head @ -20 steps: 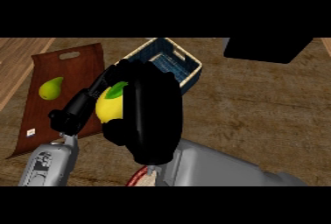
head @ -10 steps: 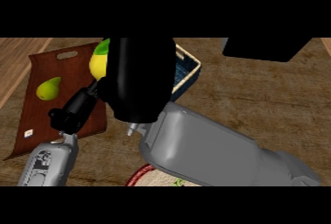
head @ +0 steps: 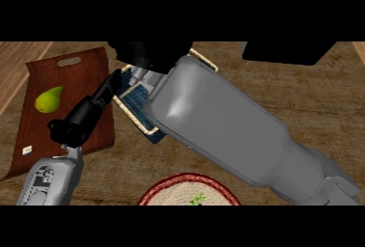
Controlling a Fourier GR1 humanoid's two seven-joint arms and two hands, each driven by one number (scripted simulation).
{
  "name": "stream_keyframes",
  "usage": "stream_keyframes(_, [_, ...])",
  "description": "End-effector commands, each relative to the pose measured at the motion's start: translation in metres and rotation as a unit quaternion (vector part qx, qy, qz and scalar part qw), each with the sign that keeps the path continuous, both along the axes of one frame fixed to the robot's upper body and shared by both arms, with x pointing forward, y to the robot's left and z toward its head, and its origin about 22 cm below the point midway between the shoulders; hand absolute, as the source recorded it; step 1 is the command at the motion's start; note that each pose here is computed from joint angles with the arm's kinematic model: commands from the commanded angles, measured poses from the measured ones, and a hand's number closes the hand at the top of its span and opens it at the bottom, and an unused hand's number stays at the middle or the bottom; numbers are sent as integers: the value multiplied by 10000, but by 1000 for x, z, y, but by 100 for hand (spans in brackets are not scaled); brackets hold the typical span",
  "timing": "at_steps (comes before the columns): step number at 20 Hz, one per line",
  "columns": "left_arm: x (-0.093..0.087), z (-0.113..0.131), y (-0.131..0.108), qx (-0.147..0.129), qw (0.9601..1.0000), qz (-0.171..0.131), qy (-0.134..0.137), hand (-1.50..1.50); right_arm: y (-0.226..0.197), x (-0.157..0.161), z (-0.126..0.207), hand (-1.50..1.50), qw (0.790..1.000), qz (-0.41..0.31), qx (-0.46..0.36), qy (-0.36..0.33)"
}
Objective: Pick the lemon from the placemat and place it in the basket
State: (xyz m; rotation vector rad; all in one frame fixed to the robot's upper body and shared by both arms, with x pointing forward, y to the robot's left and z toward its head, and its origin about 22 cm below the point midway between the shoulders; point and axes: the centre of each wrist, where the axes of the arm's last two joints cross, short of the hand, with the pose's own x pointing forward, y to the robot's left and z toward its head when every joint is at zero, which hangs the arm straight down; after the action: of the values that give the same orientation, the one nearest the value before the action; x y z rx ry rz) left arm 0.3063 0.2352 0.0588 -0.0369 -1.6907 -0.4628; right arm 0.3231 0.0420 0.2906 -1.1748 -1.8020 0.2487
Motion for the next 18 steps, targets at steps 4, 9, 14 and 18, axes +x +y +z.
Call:
stream_keyframes(4, [-8, 3, 12, 33, 10000, 54, -31, 0, 1, 22, 16, 150, 9868, -1080, 1059, 572])
stream_keyframes(9, [-6, -9, 13, 15, 9999, 159, -10, 0, 1, 32, 4, 150, 9842, -1076, 1196, 740])
stream_keyframes(14, [-7, 8, 13, -30, 9997, 219, -95, 0, -8, 43, -28, 150, 9829, -1105, 1260, 757])
stream_keyframes(18, [-14, 2, 31, 40, 9997, 230, -74, 0, -12, 50, -53, 150, 9867, -1197, 976, 503])
